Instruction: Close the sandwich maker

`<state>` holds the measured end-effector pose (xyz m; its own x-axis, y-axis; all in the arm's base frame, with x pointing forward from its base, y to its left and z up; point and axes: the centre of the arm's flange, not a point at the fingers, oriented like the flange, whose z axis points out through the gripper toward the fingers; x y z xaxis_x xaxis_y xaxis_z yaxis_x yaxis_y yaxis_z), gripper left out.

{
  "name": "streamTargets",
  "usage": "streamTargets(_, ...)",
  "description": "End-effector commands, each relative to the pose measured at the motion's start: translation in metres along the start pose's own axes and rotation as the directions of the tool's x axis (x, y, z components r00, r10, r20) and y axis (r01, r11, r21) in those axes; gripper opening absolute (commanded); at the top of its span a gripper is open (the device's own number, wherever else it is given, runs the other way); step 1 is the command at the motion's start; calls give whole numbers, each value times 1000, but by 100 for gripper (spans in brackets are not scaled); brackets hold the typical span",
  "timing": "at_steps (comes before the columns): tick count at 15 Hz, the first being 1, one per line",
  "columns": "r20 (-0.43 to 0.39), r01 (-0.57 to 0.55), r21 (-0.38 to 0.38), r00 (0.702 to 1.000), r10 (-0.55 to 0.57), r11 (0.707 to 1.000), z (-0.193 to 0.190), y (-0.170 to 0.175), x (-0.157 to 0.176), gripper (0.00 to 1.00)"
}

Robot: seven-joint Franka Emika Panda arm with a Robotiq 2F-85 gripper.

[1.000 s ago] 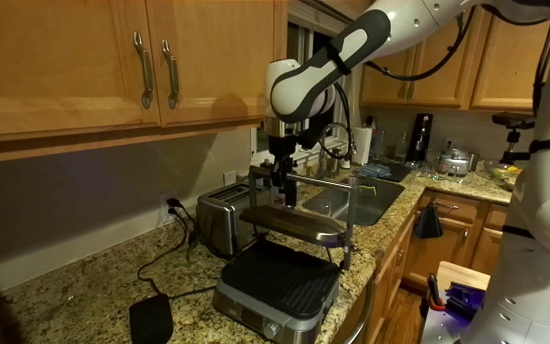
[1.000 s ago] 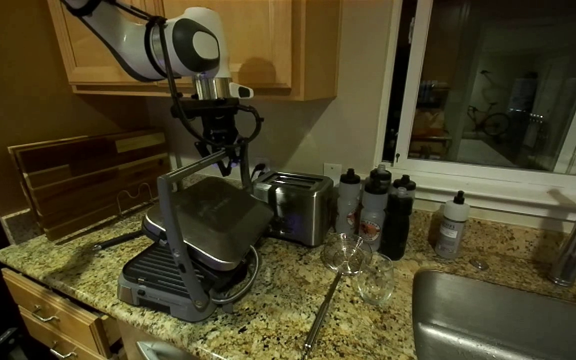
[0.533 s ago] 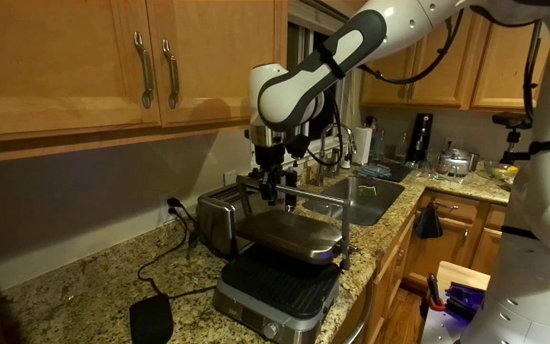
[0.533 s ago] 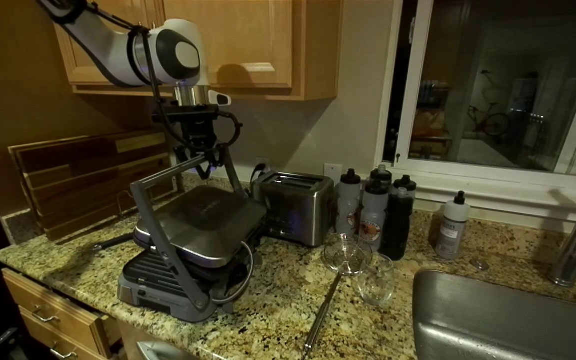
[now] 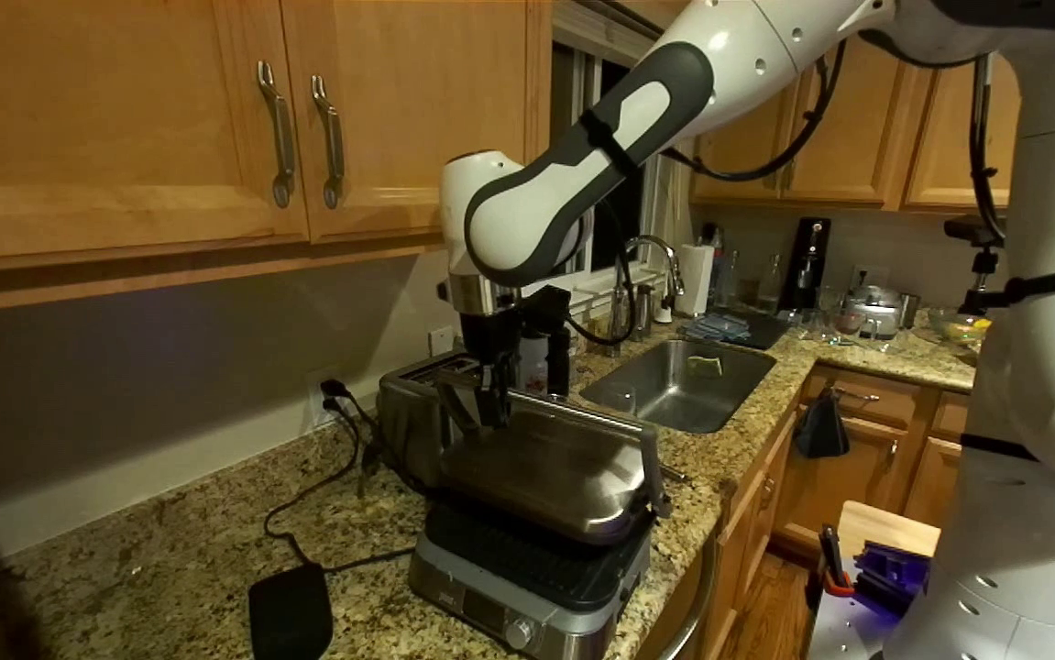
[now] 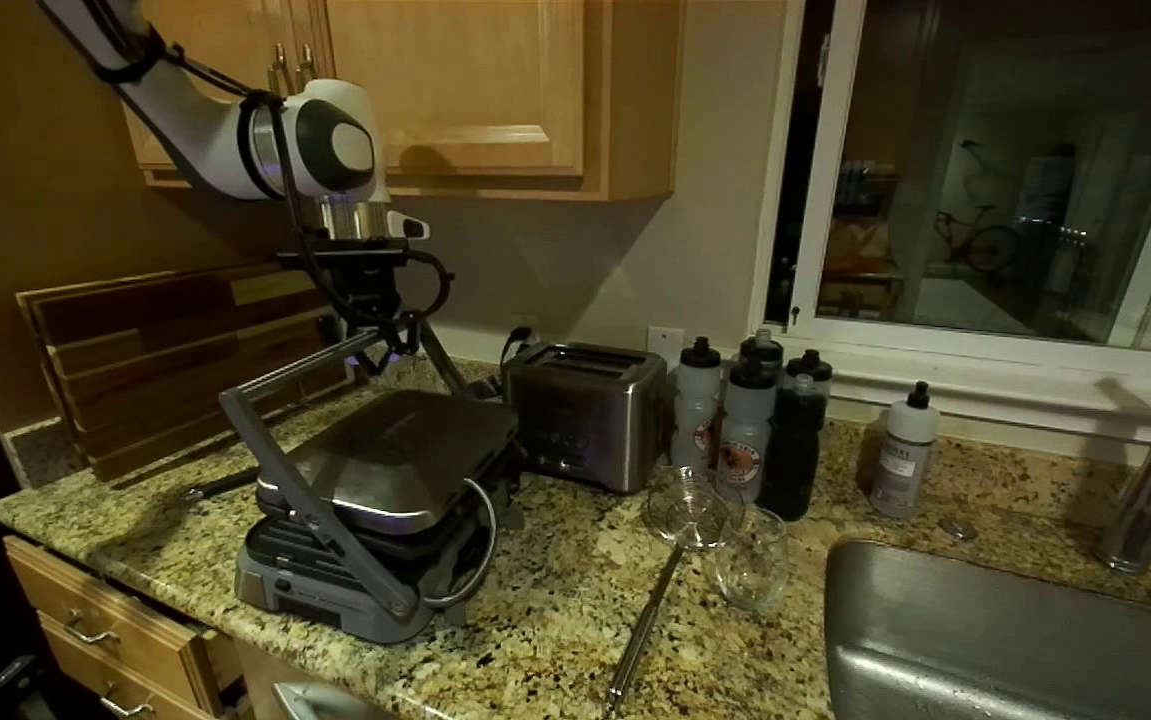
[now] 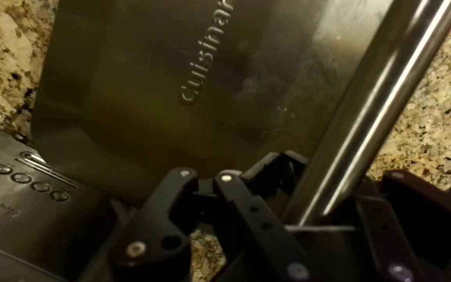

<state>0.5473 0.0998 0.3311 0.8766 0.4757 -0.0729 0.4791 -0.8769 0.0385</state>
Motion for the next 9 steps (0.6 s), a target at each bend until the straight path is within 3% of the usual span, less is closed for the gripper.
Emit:
streamTargets(1,-2,1,10,1000,-1,1000,16,6,13,6)
streamTargets(9,-36,-48,54,998,50,997,45,9,48,6)
